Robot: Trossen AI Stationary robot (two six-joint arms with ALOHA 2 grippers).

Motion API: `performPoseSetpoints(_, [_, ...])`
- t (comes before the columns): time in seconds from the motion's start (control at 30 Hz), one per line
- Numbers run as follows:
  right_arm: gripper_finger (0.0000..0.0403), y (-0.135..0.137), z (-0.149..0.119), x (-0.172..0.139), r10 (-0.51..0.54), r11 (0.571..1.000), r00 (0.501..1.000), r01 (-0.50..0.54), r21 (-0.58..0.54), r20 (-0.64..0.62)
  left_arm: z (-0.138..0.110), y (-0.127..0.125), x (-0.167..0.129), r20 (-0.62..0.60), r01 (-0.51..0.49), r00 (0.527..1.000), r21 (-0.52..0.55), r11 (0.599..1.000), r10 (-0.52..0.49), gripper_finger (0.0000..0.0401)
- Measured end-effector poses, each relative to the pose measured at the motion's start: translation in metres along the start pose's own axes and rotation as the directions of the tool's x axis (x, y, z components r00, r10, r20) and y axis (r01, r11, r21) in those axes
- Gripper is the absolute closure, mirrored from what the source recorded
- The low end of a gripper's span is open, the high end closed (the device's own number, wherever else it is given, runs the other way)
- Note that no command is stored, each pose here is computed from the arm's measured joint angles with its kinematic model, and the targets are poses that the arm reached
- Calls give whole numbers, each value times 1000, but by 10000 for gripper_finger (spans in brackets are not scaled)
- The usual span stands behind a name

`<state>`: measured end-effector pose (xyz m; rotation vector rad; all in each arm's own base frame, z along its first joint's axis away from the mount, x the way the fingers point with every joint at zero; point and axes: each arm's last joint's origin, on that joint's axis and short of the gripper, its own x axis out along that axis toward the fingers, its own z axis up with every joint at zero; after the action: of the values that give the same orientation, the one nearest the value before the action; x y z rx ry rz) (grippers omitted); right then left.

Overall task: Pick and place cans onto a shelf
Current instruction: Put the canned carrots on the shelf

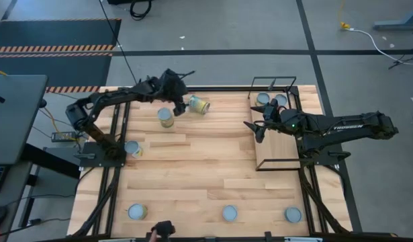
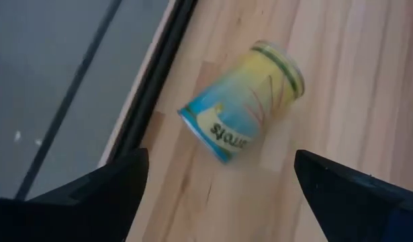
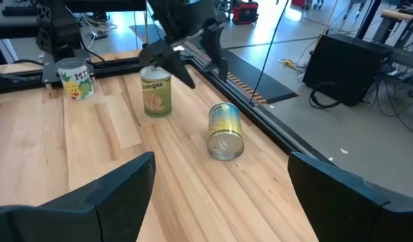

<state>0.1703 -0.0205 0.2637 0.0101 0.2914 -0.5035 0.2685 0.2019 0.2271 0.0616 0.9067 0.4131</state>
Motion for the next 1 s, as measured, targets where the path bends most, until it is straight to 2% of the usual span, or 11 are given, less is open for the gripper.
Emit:
performPoseSetpoints(0.07, [55,0,0,0,0,1000,1000,0,6,5,8,7,0,-20,2,1000,20,1000,-1,23])
performPoseSetpoints(0.2, [55,0,3,0,2,999,1000,-3,32,27,37,17,1,-19,21,1000,134,991,-18,23])
performPoseSetpoints(0.3, [55,0,3,0,1,999,1000,-2,41,30,49,20,11,-98,79,993,228,970,-58,23])
performPoseSetpoints(0.43, [55,0,3,1,-1,999,1000,-1,41,29,57,23,34,-216,147,973,292,945,-85,23])
performPoseSetpoints(0.6, [55,1,2,3,-2,999,1000,1,35,16,63,16,68,-285,170,957,431,886,-45,23])
performPoseSetpoints(0.73, [55,3,-1,7,-3,1000,1000,3,22,-9,57,2,81,-371,253,925,452,856,-77,23])
performPoseSetpoints(0.93, [55,6,-5,13,1,1000,999,-1,-17,-42,50,-15,87,-423,278,904,471,837,-63,23])
performPoseSetpoints(1.0, [55,7,-7,15,0,1000,999,-1,-20,-51,45,-17,90,-432,274,900,460,844,-57,23])
